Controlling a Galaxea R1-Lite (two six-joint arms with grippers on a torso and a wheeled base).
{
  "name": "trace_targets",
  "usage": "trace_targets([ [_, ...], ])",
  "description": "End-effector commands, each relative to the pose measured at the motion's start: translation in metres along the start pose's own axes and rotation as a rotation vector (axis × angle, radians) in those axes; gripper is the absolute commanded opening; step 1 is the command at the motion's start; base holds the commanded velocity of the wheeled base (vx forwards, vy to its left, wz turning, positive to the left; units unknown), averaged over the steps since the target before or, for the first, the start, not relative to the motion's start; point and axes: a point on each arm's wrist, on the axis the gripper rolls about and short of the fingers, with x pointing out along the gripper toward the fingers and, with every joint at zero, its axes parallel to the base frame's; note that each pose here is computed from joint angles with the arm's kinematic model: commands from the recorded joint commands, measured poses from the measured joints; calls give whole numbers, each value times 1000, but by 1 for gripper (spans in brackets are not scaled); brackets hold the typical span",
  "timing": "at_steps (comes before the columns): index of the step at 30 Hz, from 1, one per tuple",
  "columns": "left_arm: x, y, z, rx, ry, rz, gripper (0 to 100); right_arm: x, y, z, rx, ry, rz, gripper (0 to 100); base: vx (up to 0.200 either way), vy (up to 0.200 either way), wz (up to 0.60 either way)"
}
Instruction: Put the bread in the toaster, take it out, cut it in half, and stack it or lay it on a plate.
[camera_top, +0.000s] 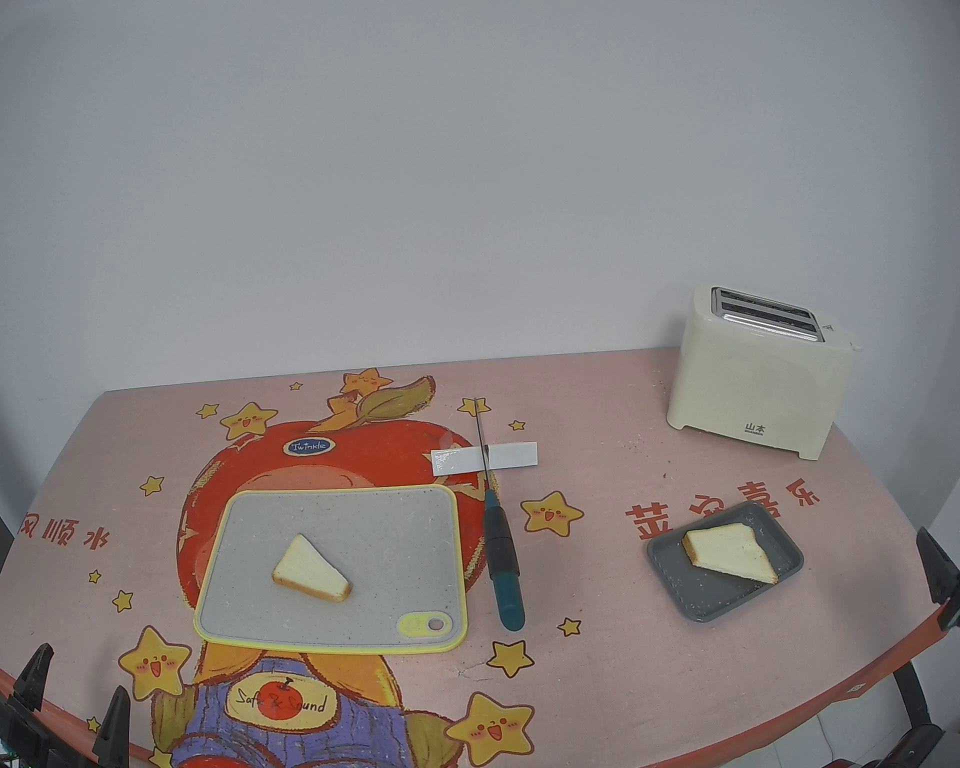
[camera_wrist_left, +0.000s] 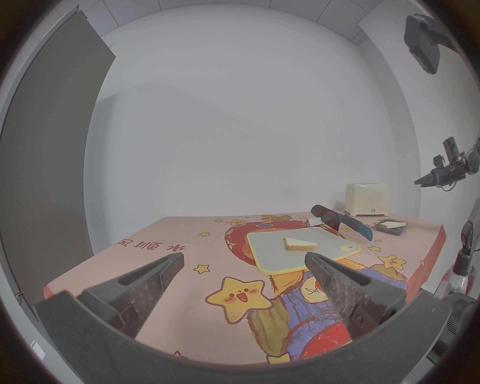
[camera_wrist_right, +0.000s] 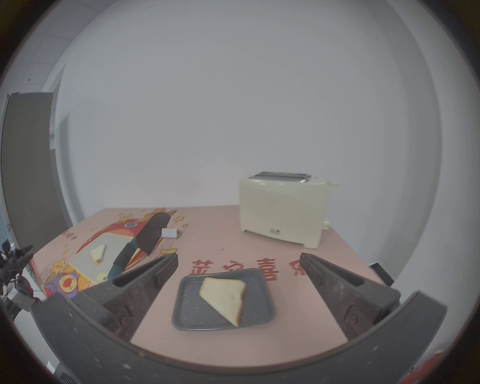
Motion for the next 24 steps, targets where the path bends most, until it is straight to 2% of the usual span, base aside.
trace_targets([
  [1,1,0,-4,2,16,-2,100,-35,-20,-37,47,-113,-138,100,0,0,0],
  [4,1,0,-4,2,16,-9,100,-44,-21,-41,49,-162,-135,100,0,0,0],
  [8,1,0,-4,6,16,-11,100,-55,-19,-53,23,-220,-21,100,0,0,0],
  [10,1,0,-4,8,16,-12,100,-52,-18,-68,11,-197,58,100,0,0,0],
  [12,1,0,-4,17,15,-12,100,-47,-18,-77,2,-169,77,100,0,0,0],
  [15,1,0,-4,19,15,-12,100,-47,-18,-78,-10,-164,108,100,0,0,0],
  [17,1,0,-4,19,13,-16,100,-47,-18,-79,-43,-151,155,100,0,0,0],
  [18,1,-1,-4,22,13,-26,100,-47,-19,-83,-69,-117,187,100,0,0,0],
  [24,1,-1,-4,25,13,-31,100,-48,-18,-84,-72,-121,185,100,0,0,0],
])
